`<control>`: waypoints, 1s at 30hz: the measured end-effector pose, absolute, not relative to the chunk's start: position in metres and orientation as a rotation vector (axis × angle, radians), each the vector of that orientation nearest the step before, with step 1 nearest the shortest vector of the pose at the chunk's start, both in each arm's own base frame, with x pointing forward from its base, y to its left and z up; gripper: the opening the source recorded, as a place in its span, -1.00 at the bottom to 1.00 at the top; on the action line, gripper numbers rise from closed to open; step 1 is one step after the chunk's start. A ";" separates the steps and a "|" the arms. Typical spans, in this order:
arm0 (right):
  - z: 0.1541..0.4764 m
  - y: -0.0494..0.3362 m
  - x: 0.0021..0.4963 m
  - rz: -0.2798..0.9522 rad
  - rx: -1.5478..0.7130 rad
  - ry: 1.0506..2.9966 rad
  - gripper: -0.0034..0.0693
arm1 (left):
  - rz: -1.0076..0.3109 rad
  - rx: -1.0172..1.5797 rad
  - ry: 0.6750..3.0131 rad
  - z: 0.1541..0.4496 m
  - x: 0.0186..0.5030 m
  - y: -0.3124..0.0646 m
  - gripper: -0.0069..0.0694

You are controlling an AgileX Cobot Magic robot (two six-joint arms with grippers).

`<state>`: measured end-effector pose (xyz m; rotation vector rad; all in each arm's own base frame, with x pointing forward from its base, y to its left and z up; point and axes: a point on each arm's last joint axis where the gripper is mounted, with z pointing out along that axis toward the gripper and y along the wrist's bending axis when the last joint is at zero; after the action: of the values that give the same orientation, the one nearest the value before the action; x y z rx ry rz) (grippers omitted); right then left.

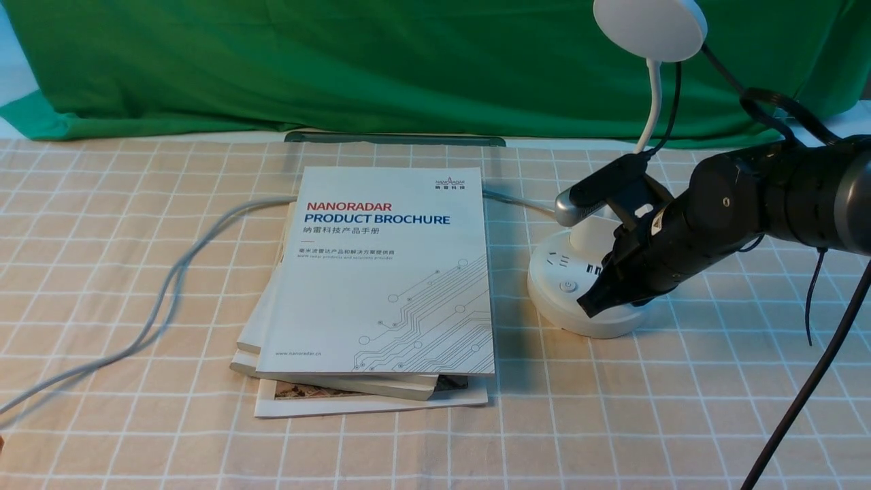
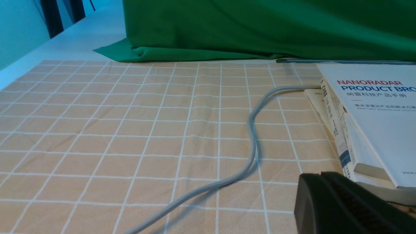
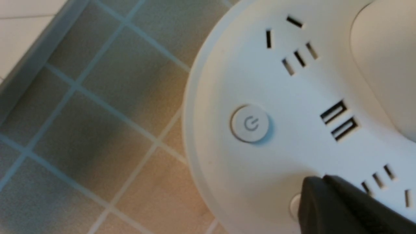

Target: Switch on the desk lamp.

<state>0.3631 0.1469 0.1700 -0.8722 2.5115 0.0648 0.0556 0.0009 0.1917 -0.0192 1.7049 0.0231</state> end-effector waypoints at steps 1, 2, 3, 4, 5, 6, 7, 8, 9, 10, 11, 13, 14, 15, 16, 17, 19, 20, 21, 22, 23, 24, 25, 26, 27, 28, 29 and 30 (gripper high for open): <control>0.171 0.147 0.363 0.065 -0.872 2.510 -0.82 | 0.023 -0.019 1.705 0.192 0.056 0.001 -0.76; 0.173 0.147 0.362 0.066 -0.866 2.507 -0.82 | 0.023 -0.019 1.705 0.192 0.056 0.001 -0.76; 0.174 0.146 0.361 0.068 -0.859 2.509 -0.82 | 0.023 -0.019 1.705 0.192 0.056 0.001 -0.76; 0.177 0.145 0.359 0.072 -0.845 2.516 -0.82 | 0.023 -0.019 1.705 0.192 0.056 0.001 -0.76; 0.181 0.144 0.355 0.077 -0.834 2.531 -0.82 | 0.023 -0.019 1.705 0.192 0.056 0.001 -0.76; 0.184 0.142 0.351 0.081 -0.824 2.545 -0.82 | 0.023 -0.019 1.705 0.192 0.056 0.001 -0.76; 0.190 0.141 0.346 0.084 -0.813 2.549 -0.82 | 0.023 -0.019 1.705 0.192 0.056 0.001 -0.76; 0.205 0.138 0.339 0.092 -0.788 2.529 -0.82 | 0.023 -0.019 1.705 0.192 0.056 0.001 -0.76; 0.212 0.136 0.334 0.096 -0.771 2.518 -0.81 | 0.023 -0.019 1.705 0.192 0.056 0.001 -0.76; 0.227 0.133 0.327 0.102 -0.750 2.481 -0.81 | 0.023 -0.019 1.705 0.192 0.056 0.001 -0.76; 0.241 0.129 0.318 0.111 -0.719 2.447 -0.81 | 0.023 -0.019 1.705 0.192 0.056 0.001 -0.76; 0.262 0.121 0.299 0.128 -0.667 2.385 -0.81 | 0.023 -0.019 1.705 0.192 0.056 0.001 -0.76; 0.272 0.117 0.286 0.139 -0.638 2.349 -0.81 | 0.023 -0.019 1.705 0.192 0.056 0.001 -0.76; 0.274 0.114 0.280 0.142 -0.628 2.342 -0.81 | 0.023 -0.019 1.705 0.192 0.056 0.001 -0.76; 0.282 0.110 0.270 0.151 -0.608 2.314 -0.81 | 0.023 -0.019 1.705 0.192 0.056 0.001 -0.76; 0.296 0.102 0.249 0.163 -0.579 2.252 -0.81 | 0.023 -0.019 1.705 0.192 0.056 0.001 -0.76; 0.315 0.091 0.223 0.176 -0.549 2.162 -0.81 | 0.023 -0.019 1.705 0.192 0.056 0.001 -0.76; 0.324 0.085 0.207 0.184 -0.533 2.106 -0.81 | 0.023 -0.019 1.705 0.192 0.056 0.001 -0.76; 0.329 0.081 0.196 0.187 -0.524 2.073 -0.81 | 0.023 -0.019 1.705 0.192 0.056 0.001 -0.76; 0.336 0.075 0.184 0.192 -0.513 2.027 -0.81 | 0.023 -0.019 1.705 0.192 0.056 0.001 -0.76; 0.342 0.070 0.171 0.197 -0.502 1.982 -0.81 | 0.023 -0.019 1.705 0.192 0.056 0.001 -0.76; 0.348 0.066 0.159 0.203 -0.489 1.939 -0.80 | 0.023 -0.019 1.705 0.192 0.056 0.001 -0.76; 0.349 0.063 0.153 0.207 -0.482 1.922 -0.80 | 0.023 -0.019 1.705 0.192 0.056 0.001 -0.76; 0.352 0.059 0.142 0.214 -0.467 1.896 -0.80 | 0.023 -0.019 1.705 0.192 0.056 0.001 -0.76; 0.354 0.054 0.131 0.223 -0.452 1.877 -0.80 | 0.023 -0.019 1.705 0.192 0.056 0.001 -0.76; 0.353 0.054 0.129 0.226 -0.449 1.877 -0.80 | 0.023 -0.019 1.705 0.192 0.056 0.001 -0.76; 0.354 0.048 0.115 0.231 -0.438 1.846 -0.80 | 0.023 -0.019 1.705 0.192 0.056 0.001 -0.76; 0.353 0.046 0.111 0.232 -0.435 1.834 -0.80 | 0.023 -0.019 1.705 0.192 0.056 0.001 -0.76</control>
<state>0.1110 0.0463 0.3525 -0.4352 1.8337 0.2319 0.0556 0.0009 0.1917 -0.0192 1.7049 0.0231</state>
